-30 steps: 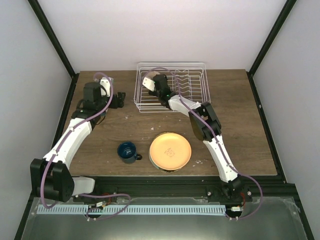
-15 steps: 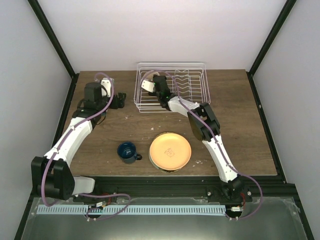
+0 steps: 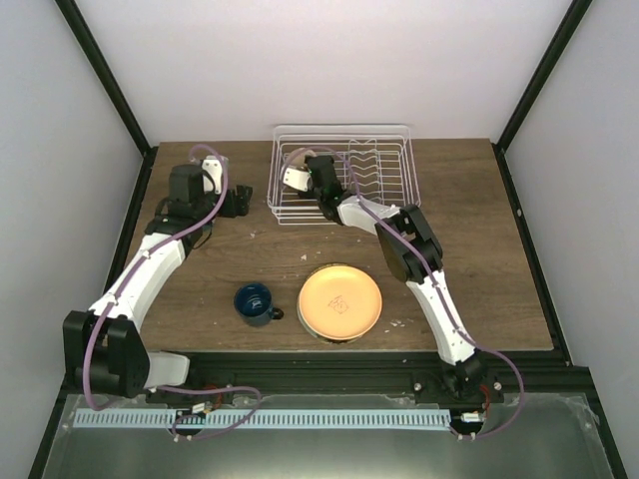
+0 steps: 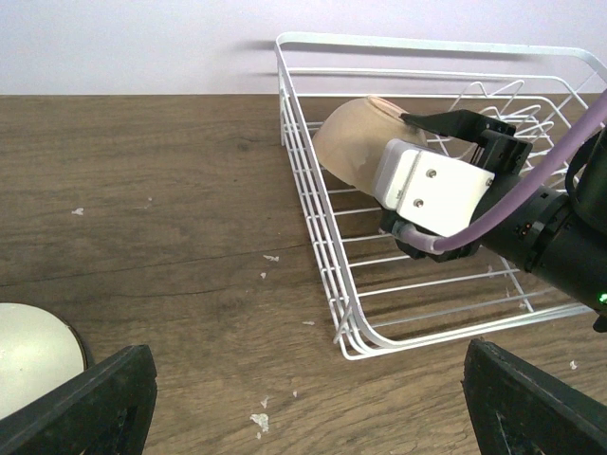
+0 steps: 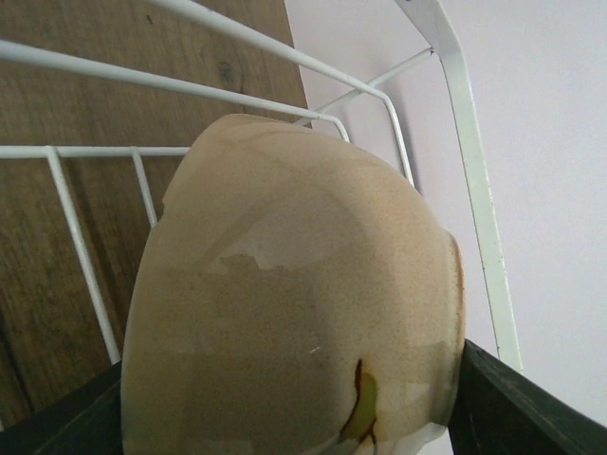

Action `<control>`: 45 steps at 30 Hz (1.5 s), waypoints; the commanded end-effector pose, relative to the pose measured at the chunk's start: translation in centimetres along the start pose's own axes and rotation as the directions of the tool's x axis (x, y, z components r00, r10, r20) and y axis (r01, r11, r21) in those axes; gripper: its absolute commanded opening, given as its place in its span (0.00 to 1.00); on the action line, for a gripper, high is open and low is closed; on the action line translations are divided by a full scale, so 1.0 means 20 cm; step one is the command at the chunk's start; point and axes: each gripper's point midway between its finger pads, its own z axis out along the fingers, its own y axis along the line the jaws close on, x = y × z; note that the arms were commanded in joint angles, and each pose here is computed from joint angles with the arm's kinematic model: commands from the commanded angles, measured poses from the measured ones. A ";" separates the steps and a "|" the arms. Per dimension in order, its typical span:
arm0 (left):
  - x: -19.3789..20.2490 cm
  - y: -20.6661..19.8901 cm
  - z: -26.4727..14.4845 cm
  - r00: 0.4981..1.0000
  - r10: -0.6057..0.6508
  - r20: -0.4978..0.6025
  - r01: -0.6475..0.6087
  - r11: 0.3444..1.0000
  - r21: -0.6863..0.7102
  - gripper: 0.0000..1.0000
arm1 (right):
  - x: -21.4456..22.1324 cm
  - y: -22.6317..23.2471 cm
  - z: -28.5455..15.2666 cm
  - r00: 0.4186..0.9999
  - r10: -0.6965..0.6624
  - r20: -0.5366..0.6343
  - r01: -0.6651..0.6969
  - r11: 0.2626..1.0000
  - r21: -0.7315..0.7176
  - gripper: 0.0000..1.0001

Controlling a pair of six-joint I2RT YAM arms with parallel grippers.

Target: Load the mixed dishes into the dish rack

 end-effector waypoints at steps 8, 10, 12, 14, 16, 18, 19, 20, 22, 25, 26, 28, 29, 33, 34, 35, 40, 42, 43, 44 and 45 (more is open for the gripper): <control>-0.04 -0.01 -0.02 1.000 -0.014 0.019 0.014 1.000 0.016 0.89 | 0.00 0.11 -0.11 0.999 -0.036 0.008 0.037 0.991 -0.129 0.97; -0.04 -0.01 -0.02 1.000 -0.016 0.019 0.015 1.000 0.017 0.89 | 0.00 0.11 -0.12 0.999 -0.036 0.006 0.037 0.990 -0.137 1.00; -0.04 -0.01 -0.02 1.000 -0.015 0.021 0.014 1.000 0.017 0.89 | 0.01 0.12 -0.13 0.999 -0.033 0.002 0.033 0.988 -0.151 1.00; -0.04 -0.01 -0.02 1.000 -0.014 0.022 0.014 1.000 0.017 0.89 | 0.01 0.13 -0.14 1.000 -0.028 -0.003 0.027 0.986 -0.167 1.00; -0.04 -0.01 -0.02 1.000 -0.013 0.021 0.013 1.000 0.018 0.89 | 0.00 0.13 -0.16 1.000 -0.018 -0.004 0.017 0.982 -0.186 1.00; -0.04 -0.01 -0.02 1.000 -0.016 0.021 0.016 1.000 0.018 0.89 | -0.01 0.11 -0.17 1.000 -0.005 0.001 0.005 0.982 -0.190 1.00; -0.04 -0.01 -0.02 1.000 -0.016 0.021 0.015 1.000 0.020 0.89 | -0.01 0.11 -0.17 1.000 -0.004 0.000 0.004 0.981 -0.192 1.00; -0.04 -0.01 -0.02 1.000 -0.017 0.021 0.016 1.000 0.021 0.89 | -0.01 0.11 -0.18 1.000 -0.005 -0.003 0.004 0.981 -0.193 1.00; -0.03 -0.01 -0.02 1.000 -0.017 0.019 0.017 1.000 0.020 0.89 | 0.00 0.10 -0.18 1.000 -0.005 -0.012 0.002 0.979 -0.202 1.00; -0.02 -0.01 -0.02 1.000 -0.017 0.014 0.017 1.000 0.020 0.89 | -0.02 0.09 -0.21 1.000 0.019 -0.012 -0.021 0.974 -0.225 1.00; -0.02 -0.01 -0.02 1.000 -0.019 0.014 0.019 1.000 0.020 0.89 | -0.02 0.09 -0.22 1.000 0.024 -0.010 -0.025 0.972 -0.233 1.00; -0.02 -0.01 -0.02 1.000 -0.022 0.013 0.022 1.000 0.019 0.89 | -0.02 0.07 -0.24 1.000 0.027 -0.014 -0.030 0.971 -0.238 1.00; -0.02 -0.01 -0.02 1.000 -0.024 0.014 0.024 1.000 0.021 0.89 | -0.02 0.08 -0.25 1.000 0.026 -0.018 -0.029 0.971 -0.239 1.00; -0.01 -0.01 -0.01 1.000 -0.029 0.013 0.028 0.999 0.024 0.89 | -0.01 0.07 -0.27 0.999 0.032 -0.026 -0.037 0.970 -0.239 1.00; -0.01 -0.01 -0.01 0.999 -0.030 0.014 0.029 0.999 0.025 0.89 | -0.01 0.07 -0.27 0.999 0.038 -0.028 -0.043 0.970 -0.239 1.00; -0.01 -0.01 -0.01 0.999 -0.031 0.013 0.031 0.999 0.026 0.89 | -0.01 0.06 -0.28 0.999 0.043 -0.031 -0.049 0.970 -0.237 1.00; -0.01 -0.01 0.00 0.999 -0.037 0.016 0.037 0.999 0.027 0.89 | -0.02 0.01 -0.31 0.997 0.074 -0.034 -0.080 0.971 -0.225 1.00; -0.01 -0.01 0.01 0.999 -0.039 0.016 0.038 0.999 0.027 0.90 | -0.04 -0.01 -0.32 0.995 0.090 -0.030 -0.094 0.971 -0.218 1.00; -0.01 -0.01 0.01 0.999 -0.041 0.016 0.041 0.999 0.025 0.90 | -0.04 -0.02 -0.33 0.995 0.099 -0.029 -0.103 0.971 -0.215 1.00; -0.01 -0.01 0.01 0.999 -0.041 0.017 0.041 0.999 0.027 0.90 | -0.05 -0.03 -0.33 0.994 0.107 -0.027 -0.111 0.971 -0.212 1.00; -0.01 -0.01 0.01 0.999 -0.041 0.017 0.041 0.999 0.027 0.90 | -0.05 -0.04 -0.34 0.993 0.112 -0.027 -0.115 0.971 -0.212 1.00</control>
